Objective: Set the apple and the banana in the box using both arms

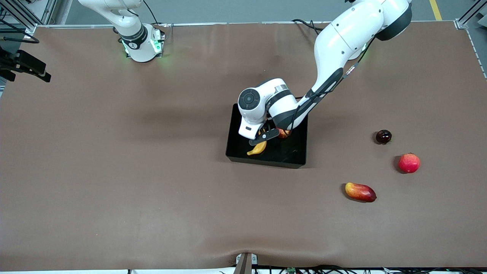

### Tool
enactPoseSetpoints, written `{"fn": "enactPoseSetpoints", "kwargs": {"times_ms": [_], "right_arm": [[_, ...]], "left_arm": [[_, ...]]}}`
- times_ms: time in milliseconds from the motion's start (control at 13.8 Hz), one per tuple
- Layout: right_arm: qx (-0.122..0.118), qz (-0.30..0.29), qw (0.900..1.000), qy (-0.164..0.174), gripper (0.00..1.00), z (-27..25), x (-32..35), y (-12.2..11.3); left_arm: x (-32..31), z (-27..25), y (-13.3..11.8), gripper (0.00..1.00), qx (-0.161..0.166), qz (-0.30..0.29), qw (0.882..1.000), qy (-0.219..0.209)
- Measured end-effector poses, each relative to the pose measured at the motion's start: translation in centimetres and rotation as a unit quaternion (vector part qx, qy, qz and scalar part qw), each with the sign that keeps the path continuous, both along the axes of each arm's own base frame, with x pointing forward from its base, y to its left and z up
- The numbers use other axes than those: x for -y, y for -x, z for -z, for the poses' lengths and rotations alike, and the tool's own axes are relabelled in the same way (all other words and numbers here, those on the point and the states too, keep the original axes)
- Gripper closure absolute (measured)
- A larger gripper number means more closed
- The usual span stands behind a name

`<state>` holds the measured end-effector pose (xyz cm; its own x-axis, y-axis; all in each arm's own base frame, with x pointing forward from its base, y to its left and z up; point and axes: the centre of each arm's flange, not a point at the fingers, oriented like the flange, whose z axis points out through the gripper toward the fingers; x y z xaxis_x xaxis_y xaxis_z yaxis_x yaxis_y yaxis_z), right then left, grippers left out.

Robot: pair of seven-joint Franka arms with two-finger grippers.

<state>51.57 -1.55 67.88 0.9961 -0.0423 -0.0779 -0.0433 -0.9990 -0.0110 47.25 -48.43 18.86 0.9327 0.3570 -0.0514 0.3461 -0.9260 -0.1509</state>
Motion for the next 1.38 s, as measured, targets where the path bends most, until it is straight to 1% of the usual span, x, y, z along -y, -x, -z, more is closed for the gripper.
{"fn": "enactPoseSetpoints", "kwargs": {"times_ms": [73, 145, 218, 291, 436, 509, 654, 726, 799, 1017, 1162, 1380], "right_arm": [[0.0, 0.0, 1.0, 0.0, 0.0, 0.0, 0.0, 0.0], [0.0, 0.0, 1.0, 0.0, 0.0, 0.0, 0.0, 0.0], [0.0, 0.0, 1.0, 0.0, 0.0, 0.0, 0.0, 0.0], [0.0, 0.0, 1.0, 0.0, 0.0, 0.0, 0.0, 0.0], [0.0, 0.0, 1.0, 0.0, 0.0, 0.0, 0.0, 0.0], [0.0, 0.0, 1.0, 0.0, 0.0, 0.0, 0.0, 0.0], [0.0, 0.0, 1.0, 0.0, 0.0, 0.0, 0.0, 0.0], [0.0, 0.0, 1.0, 0.0, 0.0, 0.0, 0.0, 0.0], [0.0, 0.0, 1.0, 0.0, 0.0, 0.0, 0.0, 0.0], [0.0, 0.0, 1.0, 0.0, 0.0, 0.0, 0.0, 0.0], [0.0, 0.0, 1.0, 0.0, 0.0, 0.0, 0.0, 0.0], [-0.001, 0.0, 1.0, 0.0, 0.0, 0.0, 0.0, 0.0]], "left_arm": [[0.1, -0.3, -0.4, 0.59, 0.004, -0.002, 1.0, 0.004], [0.2, -1.2, -1.3, 0.5, 0.012, -0.007, 1.0, 0.01], [0.0, -2.6, -2.7, 0.39, 0.024, -0.016, 0.999, 0.018], [-0.8, -4.3, -4.4, 0.3, 0.034, -0.022, 0.999, 0.022], [-4.3, -9.5, -8.4, 0.07, 0.044, -0.019, 0.999, 0.02], [-6.6, -13.0, -10.3, 0.0, 0.045, -0.018, 0.999, 0.023], [-12.1, -20.2, -13.2, 0.0, 0.064, -0.014, 0.997, 0.027], [-15.0, -23.4, -14.0, 0.0, 0.073, -0.005, 0.997, 0.018], [-17.6, -26.1, -14.4, 0.0, 0.076, 0.009, 0.997, 0.006], [-24.0, -31.7, -14.9, 0.0, 0.08, 0.066, 0.994, -0.02], [-28.5, -34.9, -15.1, 0.0, 0.076, 0.1, 0.992, -0.018], [-34.9, -39.9, -13.8, 0.0, 0.069, 0.106, 0.992, -0.009]]}}
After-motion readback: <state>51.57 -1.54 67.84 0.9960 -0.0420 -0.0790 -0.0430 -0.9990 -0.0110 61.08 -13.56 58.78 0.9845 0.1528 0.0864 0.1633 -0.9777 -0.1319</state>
